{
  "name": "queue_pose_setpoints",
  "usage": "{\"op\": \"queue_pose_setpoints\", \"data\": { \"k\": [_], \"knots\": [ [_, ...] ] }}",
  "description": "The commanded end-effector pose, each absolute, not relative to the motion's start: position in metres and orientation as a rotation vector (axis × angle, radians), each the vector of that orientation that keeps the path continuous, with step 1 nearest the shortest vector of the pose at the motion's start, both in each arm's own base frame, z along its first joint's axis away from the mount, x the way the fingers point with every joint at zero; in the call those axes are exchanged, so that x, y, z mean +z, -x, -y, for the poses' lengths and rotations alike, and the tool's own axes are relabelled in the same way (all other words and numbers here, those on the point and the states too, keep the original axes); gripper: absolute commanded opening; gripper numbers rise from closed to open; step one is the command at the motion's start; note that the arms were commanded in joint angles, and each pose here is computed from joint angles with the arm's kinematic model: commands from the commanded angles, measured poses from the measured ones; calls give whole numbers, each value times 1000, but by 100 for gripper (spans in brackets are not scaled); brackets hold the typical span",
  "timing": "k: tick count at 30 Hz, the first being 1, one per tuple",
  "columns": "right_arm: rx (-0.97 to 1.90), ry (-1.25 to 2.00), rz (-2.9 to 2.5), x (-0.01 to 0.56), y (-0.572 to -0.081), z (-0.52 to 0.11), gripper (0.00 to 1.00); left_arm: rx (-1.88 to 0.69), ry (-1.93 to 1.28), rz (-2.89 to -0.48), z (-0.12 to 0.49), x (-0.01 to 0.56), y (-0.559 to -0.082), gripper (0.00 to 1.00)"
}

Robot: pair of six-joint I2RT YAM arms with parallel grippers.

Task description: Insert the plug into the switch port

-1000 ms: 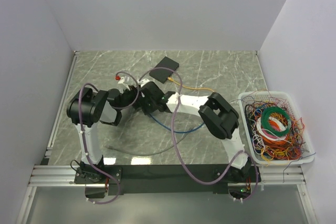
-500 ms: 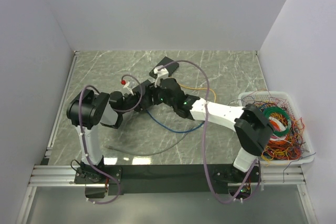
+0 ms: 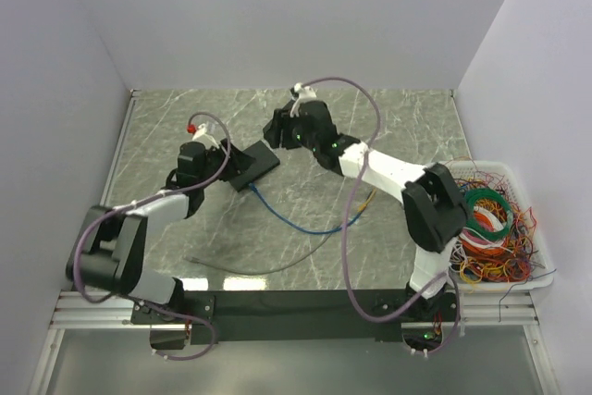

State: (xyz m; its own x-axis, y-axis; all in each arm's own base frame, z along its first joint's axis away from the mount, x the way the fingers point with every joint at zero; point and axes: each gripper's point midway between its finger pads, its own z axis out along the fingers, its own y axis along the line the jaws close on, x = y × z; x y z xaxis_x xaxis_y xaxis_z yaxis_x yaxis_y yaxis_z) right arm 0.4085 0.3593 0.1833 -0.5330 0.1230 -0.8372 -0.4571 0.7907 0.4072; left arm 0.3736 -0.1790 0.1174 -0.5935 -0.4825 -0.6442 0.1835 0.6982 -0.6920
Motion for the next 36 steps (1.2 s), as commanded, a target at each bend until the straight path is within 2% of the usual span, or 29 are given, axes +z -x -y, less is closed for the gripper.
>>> {"op": "queue_pose_setpoints", "data": {
  "k": [1, 2, 6, 14, 24, 36],
  "knots": [
    [848, 237, -2053, 182, -428, -371, 67, -747, 338, -2035, 148, 123, -366, 57],
    [840, 229, -2088, 165, -437, -371, 67, -705, 368, -2033, 140, 121, -363, 60],
    [863, 250, -2100, 157, -454, -385, 67, -647, 428, -2034, 123, 123, -339, 61],
    [874, 255, -2189, 109, -467, -401, 68, -625, 474, -1976, 104, 141, -298, 61],
    [887, 254, -2258, 75, -480, -418, 68, -585, 506, -1957, 90, 141, -276, 59],
    [1049, 434, -2288, 80, -441, -467, 68, -588, 517, -1951, 89, 140, -273, 58]
  ]
}}
